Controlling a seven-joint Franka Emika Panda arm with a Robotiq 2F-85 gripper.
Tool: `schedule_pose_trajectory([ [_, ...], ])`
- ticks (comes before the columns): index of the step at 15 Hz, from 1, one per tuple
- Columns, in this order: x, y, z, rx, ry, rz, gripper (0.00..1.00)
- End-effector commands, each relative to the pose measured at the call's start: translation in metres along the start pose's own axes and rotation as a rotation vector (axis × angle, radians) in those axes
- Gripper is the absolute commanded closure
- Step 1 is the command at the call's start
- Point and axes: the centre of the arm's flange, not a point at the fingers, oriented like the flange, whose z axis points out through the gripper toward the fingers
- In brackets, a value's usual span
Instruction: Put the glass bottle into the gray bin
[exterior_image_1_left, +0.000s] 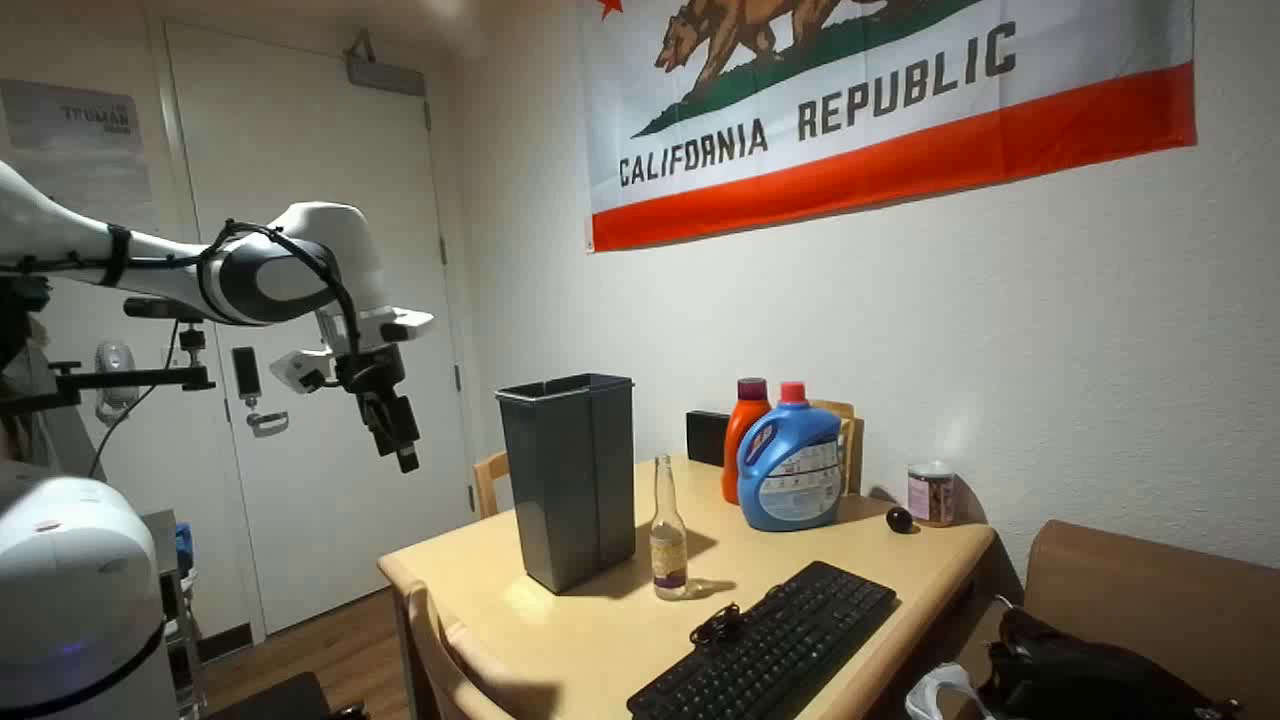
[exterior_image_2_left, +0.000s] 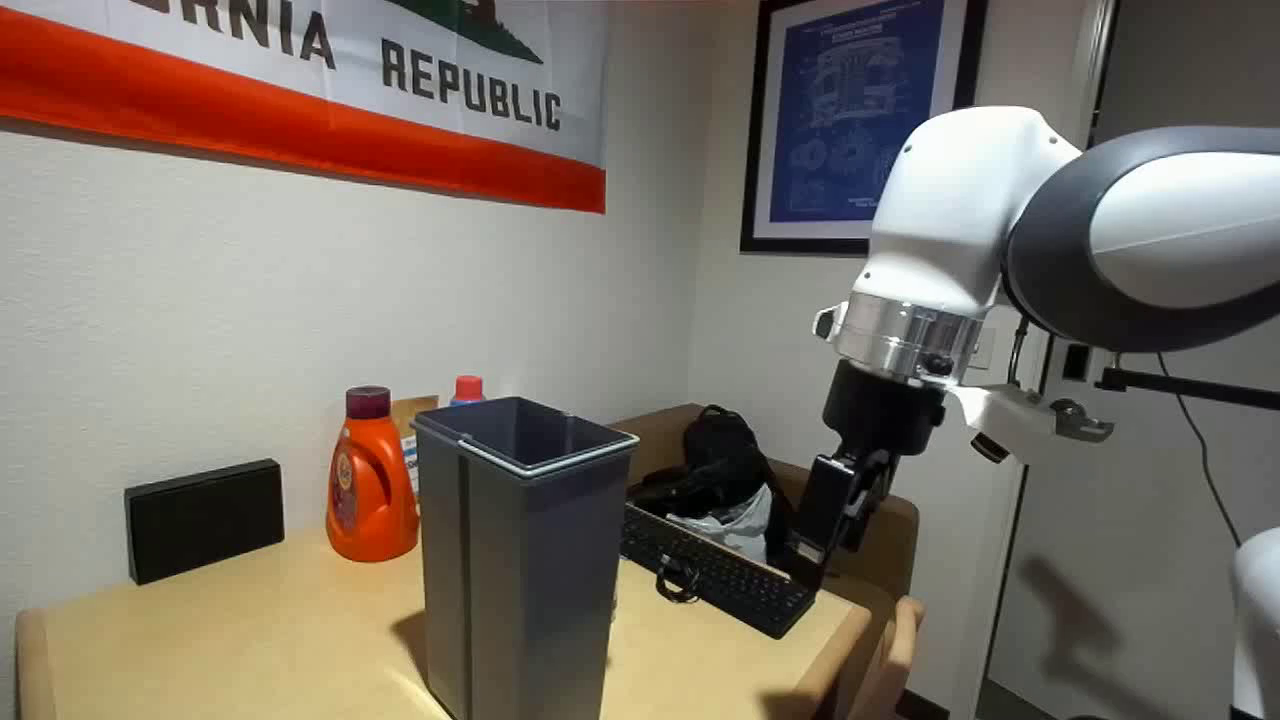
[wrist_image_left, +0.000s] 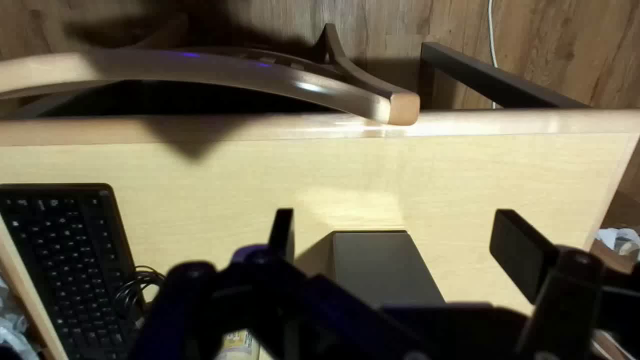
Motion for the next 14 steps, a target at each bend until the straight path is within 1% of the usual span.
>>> schedule_pose_trajectory([
  [1, 0.0, 0.0, 0.0, 0.0, 0.0, 0.0, 0.0],
  [3, 0.003, 0.002, 0.0, -0.002, -0.001, 0.005, 0.0],
  [5, 0.014, 0.011, -0.01, 0.009, 0.02, 0.036, 0.0],
  [9, 0.037, 0.042, -0.038, 0.034, 0.083, 0.121, 0.0],
  [12, 0.056, 0.069, -0.054, 0.047, 0.161, 0.208, 0.0],
  [13, 0.063, 0.077, -0.057, 0.04, 0.202, 0.242, 0.0],
  [14, 0.071, 0.086, -0.06, 0.014, 0.25, 0.268, 0.0],
])
